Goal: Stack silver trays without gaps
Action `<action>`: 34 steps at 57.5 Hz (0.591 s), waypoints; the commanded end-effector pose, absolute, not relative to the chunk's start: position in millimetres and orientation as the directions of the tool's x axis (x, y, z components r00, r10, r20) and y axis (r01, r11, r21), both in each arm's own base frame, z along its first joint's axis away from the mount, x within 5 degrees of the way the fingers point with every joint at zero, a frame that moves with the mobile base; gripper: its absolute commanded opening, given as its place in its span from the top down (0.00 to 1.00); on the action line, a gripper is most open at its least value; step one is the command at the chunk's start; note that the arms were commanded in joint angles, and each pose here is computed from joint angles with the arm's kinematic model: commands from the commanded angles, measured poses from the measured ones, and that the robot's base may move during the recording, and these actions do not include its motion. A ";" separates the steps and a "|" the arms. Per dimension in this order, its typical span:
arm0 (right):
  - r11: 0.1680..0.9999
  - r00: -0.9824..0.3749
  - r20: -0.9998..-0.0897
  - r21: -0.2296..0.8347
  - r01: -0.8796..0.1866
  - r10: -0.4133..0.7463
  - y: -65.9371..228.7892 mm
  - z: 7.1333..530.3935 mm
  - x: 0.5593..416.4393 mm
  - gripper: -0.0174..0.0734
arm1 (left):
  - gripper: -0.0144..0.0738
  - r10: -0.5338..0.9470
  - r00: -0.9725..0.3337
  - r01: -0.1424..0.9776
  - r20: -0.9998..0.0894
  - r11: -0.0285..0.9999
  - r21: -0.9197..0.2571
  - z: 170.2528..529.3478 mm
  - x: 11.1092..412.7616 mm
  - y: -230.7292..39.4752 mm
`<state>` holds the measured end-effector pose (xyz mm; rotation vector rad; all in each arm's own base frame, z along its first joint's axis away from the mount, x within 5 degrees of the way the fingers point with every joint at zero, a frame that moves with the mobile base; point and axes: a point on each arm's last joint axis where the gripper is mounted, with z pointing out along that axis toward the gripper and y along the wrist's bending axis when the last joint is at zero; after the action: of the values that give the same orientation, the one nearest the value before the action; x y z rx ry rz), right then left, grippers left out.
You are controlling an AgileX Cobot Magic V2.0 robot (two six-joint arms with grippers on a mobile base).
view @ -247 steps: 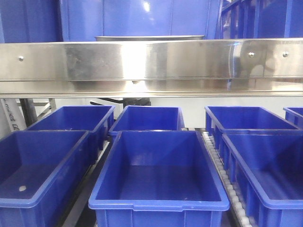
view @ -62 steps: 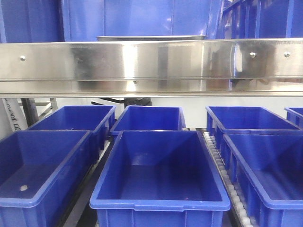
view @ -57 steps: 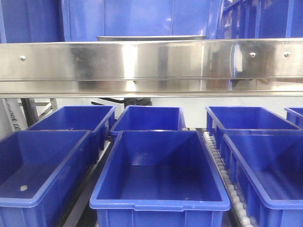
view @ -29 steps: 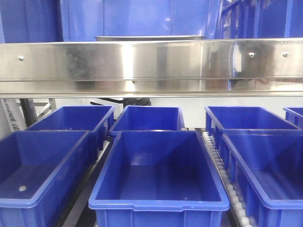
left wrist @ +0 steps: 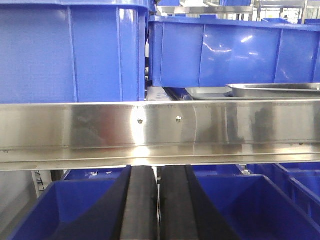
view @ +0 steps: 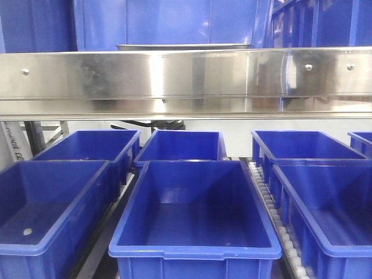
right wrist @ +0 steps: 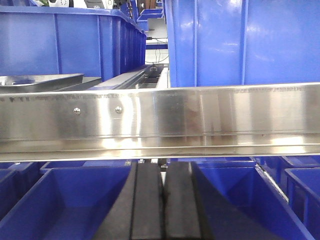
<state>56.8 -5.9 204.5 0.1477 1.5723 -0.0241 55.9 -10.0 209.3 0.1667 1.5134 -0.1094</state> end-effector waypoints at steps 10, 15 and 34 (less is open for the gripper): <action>0.991 0.022 -0.997 0.078 0.110 0.076 -6.0 206.5 56.2 0.89 | 0.82 0.030 0.050 0.166 -0.998 0.985 0.038 209.3 55.6 -9.4; 0.991 0.022 -0.997 0.078 0.110 0.076 -6.0 206.5 56.2 0.89 | 0.82 -0.002 0.045 0.157 -0.999 0.988 0.005 209.3 55.7 -8.7; 0.991 0.022 -0.997 0.078 0.110 0.076 -6.0 206.5 56.2 0.89 | 0.82 0.003 0.045 0.139 -0.999 0.990 0.009 209.3 55.9 -7.7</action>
<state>56.8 -5.9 204.5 0.1477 1.5723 -0.0241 56.3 -7.9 207.6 0.1165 1.5373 -0.1052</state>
